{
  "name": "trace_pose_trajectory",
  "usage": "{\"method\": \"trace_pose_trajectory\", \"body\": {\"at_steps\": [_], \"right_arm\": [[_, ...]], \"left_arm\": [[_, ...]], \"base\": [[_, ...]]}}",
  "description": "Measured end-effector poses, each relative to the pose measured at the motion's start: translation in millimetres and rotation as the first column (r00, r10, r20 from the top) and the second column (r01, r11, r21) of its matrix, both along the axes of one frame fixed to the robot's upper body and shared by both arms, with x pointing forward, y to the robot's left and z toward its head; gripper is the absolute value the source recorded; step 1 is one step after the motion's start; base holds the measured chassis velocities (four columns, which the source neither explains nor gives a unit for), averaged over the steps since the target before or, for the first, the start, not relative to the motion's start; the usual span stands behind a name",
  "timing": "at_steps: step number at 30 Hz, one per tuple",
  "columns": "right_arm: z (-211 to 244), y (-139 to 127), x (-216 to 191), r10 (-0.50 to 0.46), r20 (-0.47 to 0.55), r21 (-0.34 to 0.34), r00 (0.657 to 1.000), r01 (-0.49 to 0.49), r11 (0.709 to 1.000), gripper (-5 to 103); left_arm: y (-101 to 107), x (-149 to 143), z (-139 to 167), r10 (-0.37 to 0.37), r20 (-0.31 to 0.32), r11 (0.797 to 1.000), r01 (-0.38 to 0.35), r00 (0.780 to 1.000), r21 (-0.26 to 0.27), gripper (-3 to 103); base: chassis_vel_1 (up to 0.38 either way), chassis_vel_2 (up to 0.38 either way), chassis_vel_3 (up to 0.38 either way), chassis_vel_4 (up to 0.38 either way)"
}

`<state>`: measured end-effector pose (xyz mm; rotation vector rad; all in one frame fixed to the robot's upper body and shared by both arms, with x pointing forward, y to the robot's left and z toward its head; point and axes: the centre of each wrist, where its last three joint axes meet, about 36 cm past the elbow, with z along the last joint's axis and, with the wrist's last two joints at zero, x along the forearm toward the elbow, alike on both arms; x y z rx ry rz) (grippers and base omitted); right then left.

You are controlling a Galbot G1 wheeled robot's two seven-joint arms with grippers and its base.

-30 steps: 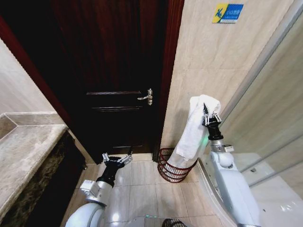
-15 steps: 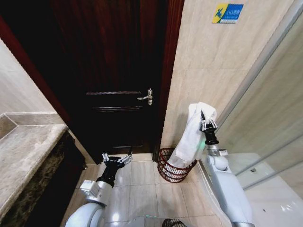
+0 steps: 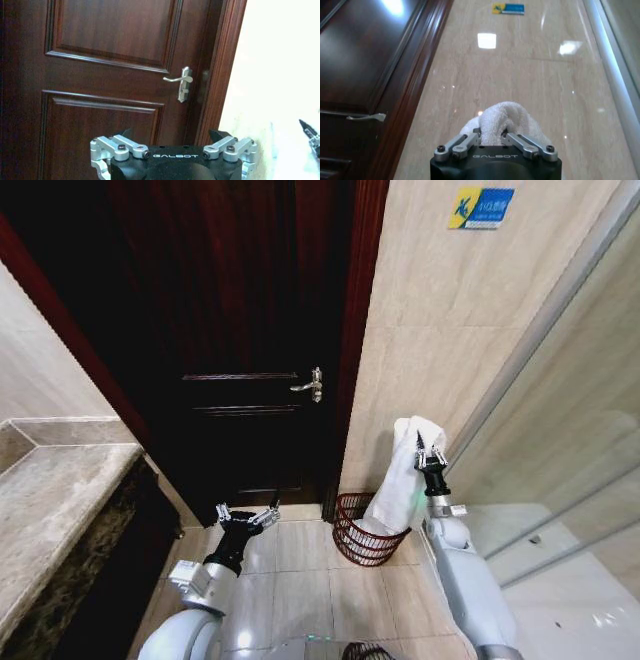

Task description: Discard the used towel into the hamper.

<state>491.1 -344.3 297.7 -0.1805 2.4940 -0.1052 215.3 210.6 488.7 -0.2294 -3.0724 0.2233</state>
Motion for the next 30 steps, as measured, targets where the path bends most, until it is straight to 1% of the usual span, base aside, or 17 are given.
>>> {"method": "trace_pose_trajectory", "body": {"at_steps": [9, 11, 13, 18, 23, 30], "right_arm": [[-17, 11, 12, 0.011, -0.044, 0.044, 0.999, -0.009, 0.999, 13], [-26, 16, 13, 0.019, -0.064, 0.082, 0.998, -0.014, 0.997, 13], [-29, 16, 15, 0.021, -0.071, 0.089, 0.997, -0.014, 0.996, 13], [-38, 14, 16, 0.016, -0.099, 0.092, 0.995, -0.007, 0.996, 13], [-52, 5, 13, 0.002, -0.140, 0.085, 0.990, 0.010, 0.996, 13], [-65, 0, 15, 0.007, -0.181, 0.076, 0.983, 0.007, 0.997, 13]], "left_arm": [[0, 0, 0, 0.000, 0.000, 1.000, 0.000, 1.000, 0.000, 100], [0, 0, 0, 0.000, 0.000, 1.000, 0.000, 1.000, 0.000, 100], [0, 0, 0, 0.000, 0.000, 1.000, 0.000, 1.000, 0.000, 100], [0, 0, 0, 0.000, 0.000, 1.000, 0.000, 1.000, 0.000, 100], [0, 0, 0, 0.000, 0.000, 1.000, 0.000, 1.000, 0.000, 100], [0, 0, 0, 0.000, 0.000, 1.000, 0.000, 1.000, 0.000, 100]], "base": [[0.000, 0.000, 0.000, 0.000], [0.000, 0.000, 0.000, 0.000], [0.000, 0.000, 0.000, 0.000], [0.000, 0.000, 0.000, 0.000], [0.000, 0.000, 0.000, 0.000], [0.000, 0.000, 0.000, 0.000]]}}
